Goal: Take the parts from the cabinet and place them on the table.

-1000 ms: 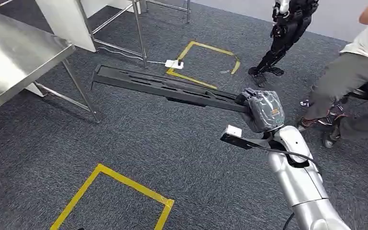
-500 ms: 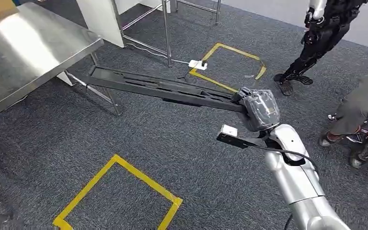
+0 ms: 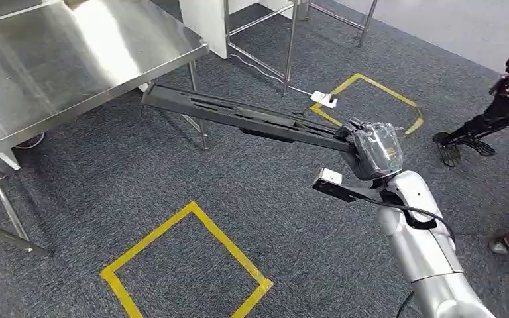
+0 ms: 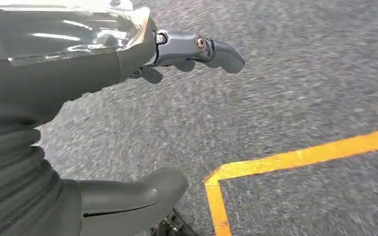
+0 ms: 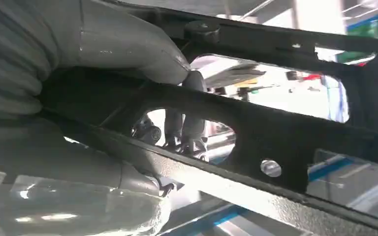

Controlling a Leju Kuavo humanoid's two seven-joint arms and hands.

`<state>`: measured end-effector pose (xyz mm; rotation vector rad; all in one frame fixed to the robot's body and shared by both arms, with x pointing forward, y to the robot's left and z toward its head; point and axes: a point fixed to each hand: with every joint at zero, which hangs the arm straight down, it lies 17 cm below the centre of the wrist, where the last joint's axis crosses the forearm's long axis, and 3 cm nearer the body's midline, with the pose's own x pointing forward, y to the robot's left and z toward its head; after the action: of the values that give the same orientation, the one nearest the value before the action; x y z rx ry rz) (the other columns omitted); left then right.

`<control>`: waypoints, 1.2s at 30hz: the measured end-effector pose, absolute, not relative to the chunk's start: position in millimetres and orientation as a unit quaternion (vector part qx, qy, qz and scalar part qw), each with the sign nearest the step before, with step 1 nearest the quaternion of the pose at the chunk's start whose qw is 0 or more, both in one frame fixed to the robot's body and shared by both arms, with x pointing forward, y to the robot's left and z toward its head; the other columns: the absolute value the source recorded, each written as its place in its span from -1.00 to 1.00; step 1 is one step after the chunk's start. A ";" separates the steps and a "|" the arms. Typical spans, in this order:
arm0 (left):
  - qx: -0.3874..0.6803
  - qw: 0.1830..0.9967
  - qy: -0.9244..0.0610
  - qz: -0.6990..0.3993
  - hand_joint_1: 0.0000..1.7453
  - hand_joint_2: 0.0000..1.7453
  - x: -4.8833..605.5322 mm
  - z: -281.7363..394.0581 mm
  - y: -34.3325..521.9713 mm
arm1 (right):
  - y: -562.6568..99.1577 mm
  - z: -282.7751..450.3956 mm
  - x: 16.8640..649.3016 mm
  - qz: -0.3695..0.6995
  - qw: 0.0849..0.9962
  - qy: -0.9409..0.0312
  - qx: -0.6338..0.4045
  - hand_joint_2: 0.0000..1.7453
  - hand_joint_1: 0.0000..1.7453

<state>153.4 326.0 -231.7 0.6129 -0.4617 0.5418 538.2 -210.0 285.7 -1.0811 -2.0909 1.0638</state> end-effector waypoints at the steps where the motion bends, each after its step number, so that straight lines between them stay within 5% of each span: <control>1: 0.293 0.893 -0.220 0.262 -1.00 1.00 153.5 -232.2 324.7 | -210.1 285.5 538.1 0.397 0.275 -0.778 -0.402 1.00 0.94; 36: 0.288 0.894 -0.239 0.246 -1.00 1.00 164.3 -230.6 331.4 | -261.6 279.0 532.5 0.379 0.294 -0.764 -0.432 1.00 0.94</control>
<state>164.3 331.4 -230.6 0.5962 -0.4951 0.5102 532.5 -261.6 279.0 -1.1501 -2.0344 1.0093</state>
